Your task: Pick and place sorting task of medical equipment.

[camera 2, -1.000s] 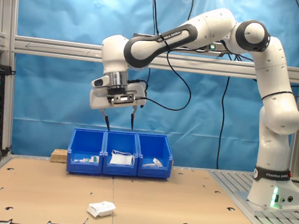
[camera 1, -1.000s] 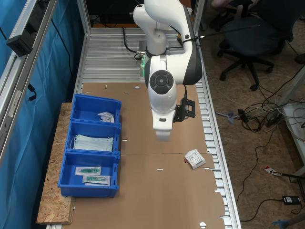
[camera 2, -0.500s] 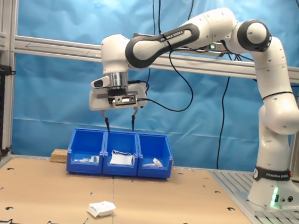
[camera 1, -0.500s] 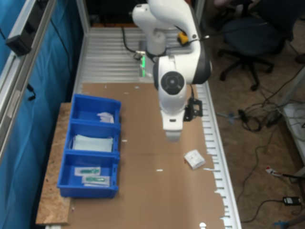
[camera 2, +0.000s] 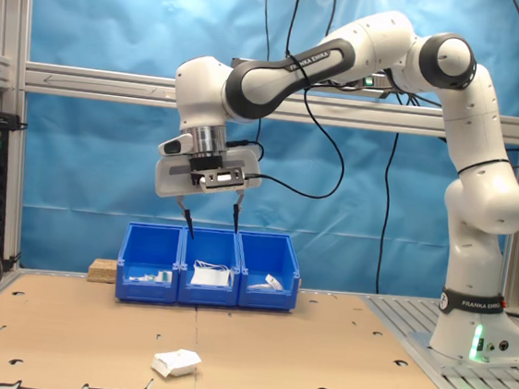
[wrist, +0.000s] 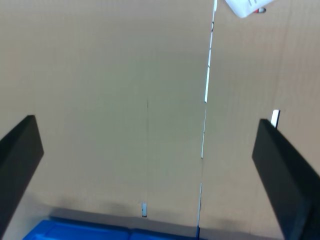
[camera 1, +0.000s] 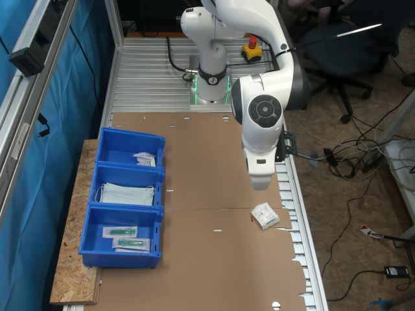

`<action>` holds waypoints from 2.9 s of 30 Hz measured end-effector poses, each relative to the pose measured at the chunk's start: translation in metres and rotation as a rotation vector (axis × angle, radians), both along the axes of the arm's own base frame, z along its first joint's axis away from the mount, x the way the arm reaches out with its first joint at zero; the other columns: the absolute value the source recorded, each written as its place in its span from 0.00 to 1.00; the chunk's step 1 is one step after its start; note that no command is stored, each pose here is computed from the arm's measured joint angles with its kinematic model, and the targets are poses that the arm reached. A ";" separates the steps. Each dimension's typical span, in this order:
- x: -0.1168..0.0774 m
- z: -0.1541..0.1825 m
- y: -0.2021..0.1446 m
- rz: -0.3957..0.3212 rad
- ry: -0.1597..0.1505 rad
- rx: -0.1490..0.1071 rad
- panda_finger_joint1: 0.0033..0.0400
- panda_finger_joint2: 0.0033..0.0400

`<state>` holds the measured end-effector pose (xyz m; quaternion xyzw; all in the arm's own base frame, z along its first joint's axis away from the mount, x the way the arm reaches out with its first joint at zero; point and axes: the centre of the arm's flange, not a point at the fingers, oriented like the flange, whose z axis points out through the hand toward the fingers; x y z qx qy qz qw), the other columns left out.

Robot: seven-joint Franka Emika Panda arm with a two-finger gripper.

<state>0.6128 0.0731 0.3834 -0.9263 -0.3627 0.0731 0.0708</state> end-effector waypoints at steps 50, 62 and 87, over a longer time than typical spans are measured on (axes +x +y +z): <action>0.022 -0.107 0.050 -0.043 -0.045 0.028 1.00 1.00; 0.023 -0.115 0.060 -0.032 -0.077 0.038 1.00 1.00; 0.024 -0.160 0.051 0.038 -0.105 0.052 1.00 1.00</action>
